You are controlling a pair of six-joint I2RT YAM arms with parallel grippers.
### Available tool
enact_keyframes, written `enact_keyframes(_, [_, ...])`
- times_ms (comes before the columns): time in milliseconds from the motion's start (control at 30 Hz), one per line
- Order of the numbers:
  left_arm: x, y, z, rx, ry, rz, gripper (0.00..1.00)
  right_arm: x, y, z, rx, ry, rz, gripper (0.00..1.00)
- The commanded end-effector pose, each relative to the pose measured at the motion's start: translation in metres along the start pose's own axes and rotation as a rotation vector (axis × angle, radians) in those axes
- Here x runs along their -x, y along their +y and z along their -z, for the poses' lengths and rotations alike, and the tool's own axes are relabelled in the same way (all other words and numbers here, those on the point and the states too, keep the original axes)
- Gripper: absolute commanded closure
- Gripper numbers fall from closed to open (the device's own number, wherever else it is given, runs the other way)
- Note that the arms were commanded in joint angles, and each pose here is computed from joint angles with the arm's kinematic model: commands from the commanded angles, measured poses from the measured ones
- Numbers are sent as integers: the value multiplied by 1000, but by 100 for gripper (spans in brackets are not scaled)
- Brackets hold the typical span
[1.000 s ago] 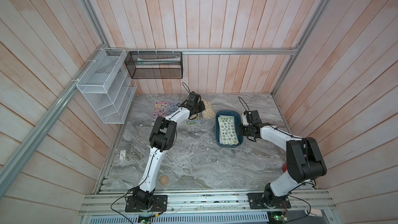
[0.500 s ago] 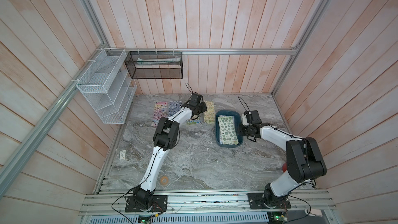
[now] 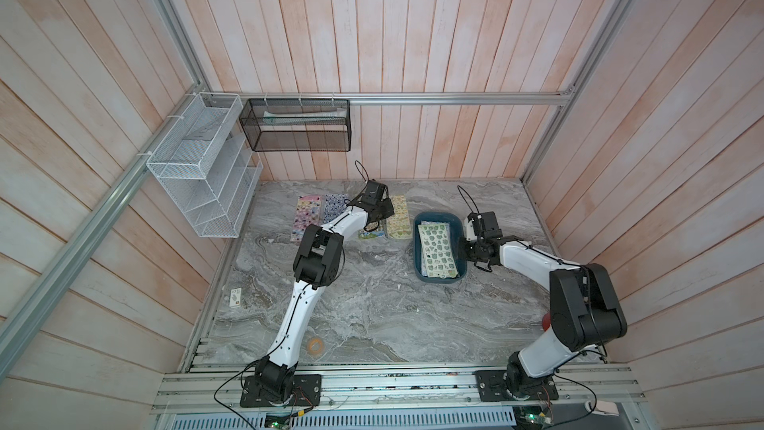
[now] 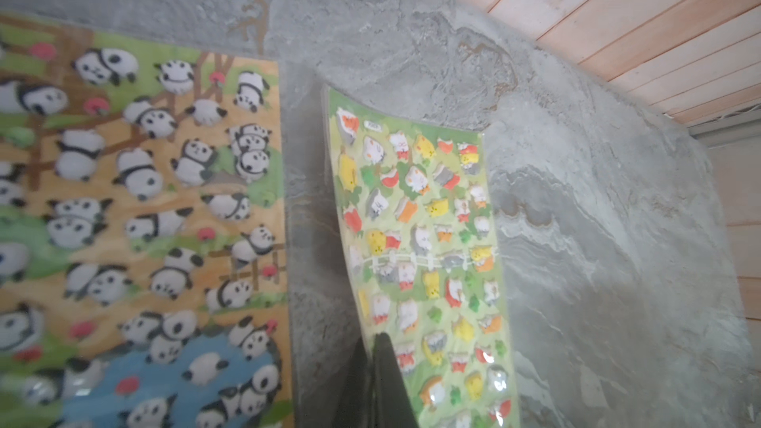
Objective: Take the stickers out of the storage box
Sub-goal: Place the sticker at the center of the board.
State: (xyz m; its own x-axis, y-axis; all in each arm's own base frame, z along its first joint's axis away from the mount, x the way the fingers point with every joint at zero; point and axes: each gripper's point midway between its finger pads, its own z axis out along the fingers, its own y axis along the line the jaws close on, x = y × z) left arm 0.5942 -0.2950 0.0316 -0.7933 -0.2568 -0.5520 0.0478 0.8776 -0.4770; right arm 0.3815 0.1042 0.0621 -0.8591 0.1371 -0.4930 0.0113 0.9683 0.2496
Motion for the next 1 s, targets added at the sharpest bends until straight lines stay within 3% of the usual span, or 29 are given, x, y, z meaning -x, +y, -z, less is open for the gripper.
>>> enact_keyframes(0, [-9, 26, 3, 88, 31, -23, 100, 15, 11, 5, 34, -47, 16, 94])
enact_keyframes(700, [12, 40, 27, 143, 17, -94, 100, 14, 9, 4, 29, -42, 16, 94])
enact_keyframes(967, [-2, 35, 17, 114, 30, -38, 100, 13, 9, 3, 26, -39, 16, 95])
